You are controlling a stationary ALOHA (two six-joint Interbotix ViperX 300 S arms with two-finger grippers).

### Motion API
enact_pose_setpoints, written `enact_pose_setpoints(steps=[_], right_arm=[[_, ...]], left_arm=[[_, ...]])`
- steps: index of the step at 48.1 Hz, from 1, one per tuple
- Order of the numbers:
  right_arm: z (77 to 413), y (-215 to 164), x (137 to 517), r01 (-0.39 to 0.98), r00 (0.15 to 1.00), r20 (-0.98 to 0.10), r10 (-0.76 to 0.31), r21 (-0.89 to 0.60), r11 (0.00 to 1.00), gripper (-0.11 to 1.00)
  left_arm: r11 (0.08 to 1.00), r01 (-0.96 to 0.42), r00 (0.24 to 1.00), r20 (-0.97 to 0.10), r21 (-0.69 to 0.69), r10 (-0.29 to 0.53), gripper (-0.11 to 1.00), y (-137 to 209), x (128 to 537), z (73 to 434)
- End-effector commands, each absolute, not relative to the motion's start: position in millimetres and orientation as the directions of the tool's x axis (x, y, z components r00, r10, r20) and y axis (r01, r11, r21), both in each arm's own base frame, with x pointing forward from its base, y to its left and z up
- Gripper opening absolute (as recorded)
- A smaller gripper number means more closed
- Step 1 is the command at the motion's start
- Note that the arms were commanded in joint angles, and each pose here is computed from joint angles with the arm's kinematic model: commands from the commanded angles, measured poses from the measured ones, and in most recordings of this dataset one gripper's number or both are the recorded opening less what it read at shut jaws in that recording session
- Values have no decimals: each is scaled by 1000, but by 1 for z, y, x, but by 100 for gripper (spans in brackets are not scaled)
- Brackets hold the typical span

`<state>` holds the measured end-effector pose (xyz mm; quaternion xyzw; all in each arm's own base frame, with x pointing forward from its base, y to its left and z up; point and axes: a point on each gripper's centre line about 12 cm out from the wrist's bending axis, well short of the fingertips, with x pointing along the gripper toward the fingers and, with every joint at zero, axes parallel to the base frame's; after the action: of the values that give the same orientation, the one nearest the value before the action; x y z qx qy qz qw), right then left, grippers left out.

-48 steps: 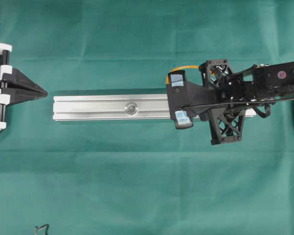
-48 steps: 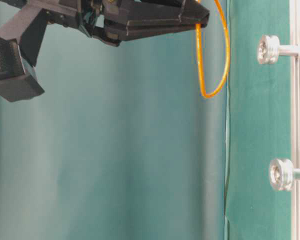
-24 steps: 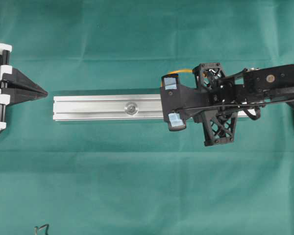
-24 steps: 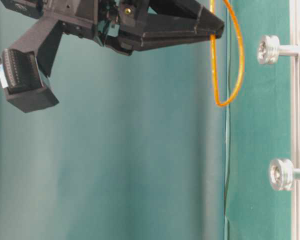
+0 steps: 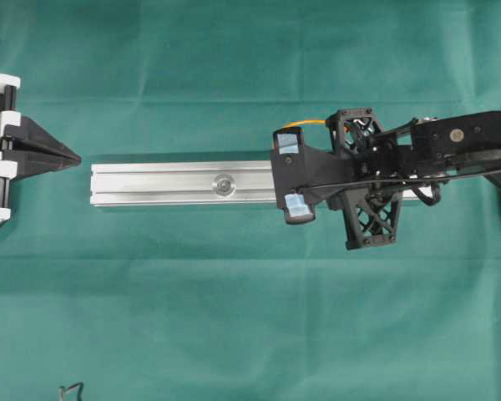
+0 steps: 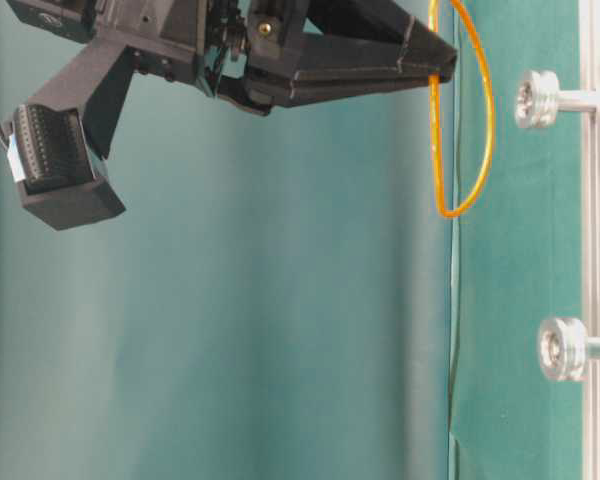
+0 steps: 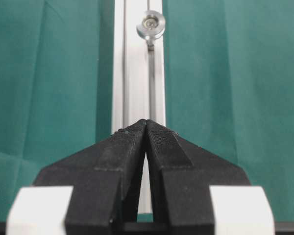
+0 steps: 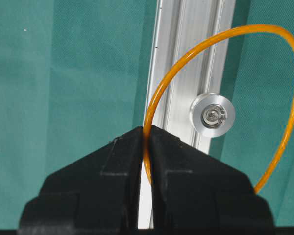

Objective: Hook the rubber onto the shaft.
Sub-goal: 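Carry the band left over the rail toward the right metal peg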

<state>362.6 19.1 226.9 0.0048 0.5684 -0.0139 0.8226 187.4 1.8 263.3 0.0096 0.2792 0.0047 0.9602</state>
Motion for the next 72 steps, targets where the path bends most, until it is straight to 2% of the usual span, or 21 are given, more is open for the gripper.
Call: enact_pose_setpoints(steps=[1, 25, 72], right_arm=[[235, 19, 364, 32, 380, -925, -15, -3, 999, 7], [234, 20, 364, 35, 384, -923, -7, 8, 999, 7], [232, 48, 364, -15, 402, -914, 48, 46, 999, 7]], left_arm=[[1000, -6, 858, -514, 24, 17, 0, 2, 191, 274], [1000, -6, 858, -514, 24, 17, 0, 2, 191, 274], [1000, -6, 858, -514, 23, 16, 0, 2, 191, 274]])
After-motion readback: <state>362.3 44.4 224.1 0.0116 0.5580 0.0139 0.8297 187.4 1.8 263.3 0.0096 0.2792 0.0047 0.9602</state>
